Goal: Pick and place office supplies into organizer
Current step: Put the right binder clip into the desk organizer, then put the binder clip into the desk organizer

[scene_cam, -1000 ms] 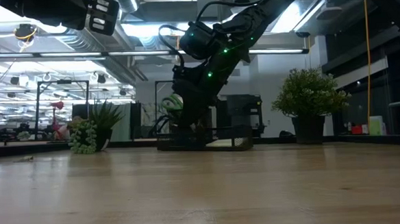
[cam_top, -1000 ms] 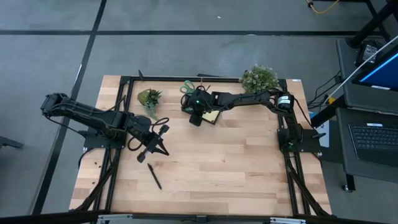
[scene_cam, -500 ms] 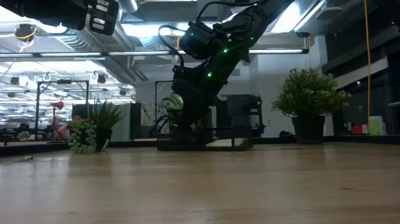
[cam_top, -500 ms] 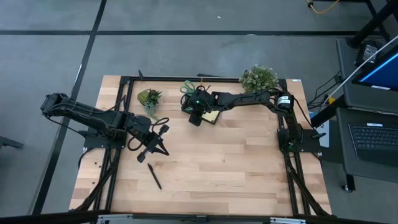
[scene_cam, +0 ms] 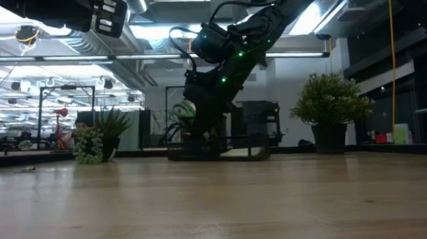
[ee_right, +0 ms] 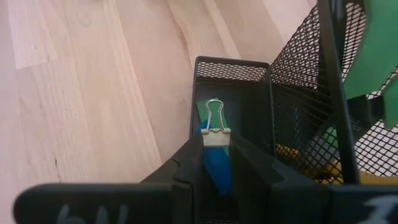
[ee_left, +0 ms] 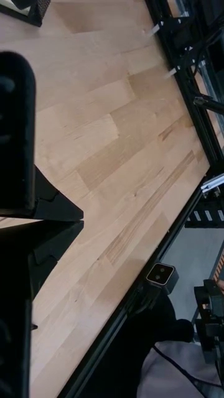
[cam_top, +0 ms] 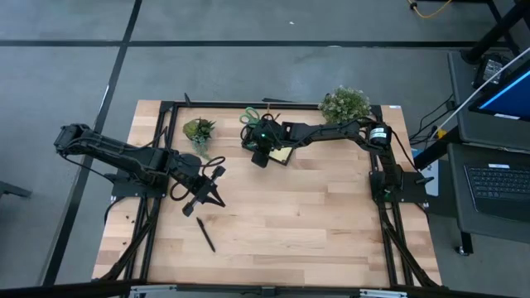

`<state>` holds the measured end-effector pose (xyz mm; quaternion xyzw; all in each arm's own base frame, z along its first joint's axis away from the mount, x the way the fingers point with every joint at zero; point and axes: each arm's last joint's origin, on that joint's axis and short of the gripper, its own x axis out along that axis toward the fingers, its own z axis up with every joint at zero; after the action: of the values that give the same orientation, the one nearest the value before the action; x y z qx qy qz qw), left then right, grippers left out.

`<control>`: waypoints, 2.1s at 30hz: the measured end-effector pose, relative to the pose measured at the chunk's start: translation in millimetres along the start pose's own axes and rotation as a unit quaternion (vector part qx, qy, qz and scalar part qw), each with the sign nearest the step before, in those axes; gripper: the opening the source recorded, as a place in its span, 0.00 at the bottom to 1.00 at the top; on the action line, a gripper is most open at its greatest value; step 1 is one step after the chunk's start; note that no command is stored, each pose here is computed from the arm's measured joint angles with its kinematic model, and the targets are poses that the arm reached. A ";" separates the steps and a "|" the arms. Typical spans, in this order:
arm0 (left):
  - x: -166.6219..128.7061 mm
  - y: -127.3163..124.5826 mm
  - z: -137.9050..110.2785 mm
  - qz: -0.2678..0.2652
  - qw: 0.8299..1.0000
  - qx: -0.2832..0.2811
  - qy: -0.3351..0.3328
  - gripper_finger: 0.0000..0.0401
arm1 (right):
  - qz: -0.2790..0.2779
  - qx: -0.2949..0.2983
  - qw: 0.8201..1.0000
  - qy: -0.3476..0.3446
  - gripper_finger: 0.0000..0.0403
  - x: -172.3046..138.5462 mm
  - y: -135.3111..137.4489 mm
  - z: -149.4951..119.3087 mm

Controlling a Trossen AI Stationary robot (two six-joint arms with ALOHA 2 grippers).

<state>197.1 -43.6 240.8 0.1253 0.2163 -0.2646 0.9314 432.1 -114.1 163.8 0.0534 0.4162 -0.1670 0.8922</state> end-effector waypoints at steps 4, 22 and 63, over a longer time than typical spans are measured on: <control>0.0 0.0 0.0 0.000 1.000 0.000 0.000 0.00 | 0.000 -0.001 1.000 0.001 0.18 -0.1 0.0 -0.1; 0.0 0.0 0.0 0.000 1.000 0.000 0.000 0.01 | 0.000 0.000 1.000 0.003 0.45 -1.5 -0.2 2.0; -2.1 -3.4 -19.0 0.228 0.946 -0.199 0.119 0.00 | 0.065 -0.022 0.980 -0.186 0.01 -127.3 41.0 -39.7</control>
<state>187.2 -38.9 224.7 0.0141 0.3394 0.0195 0.9403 341.2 -34.1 233.2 0.0289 0.2421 -0.1071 0.9639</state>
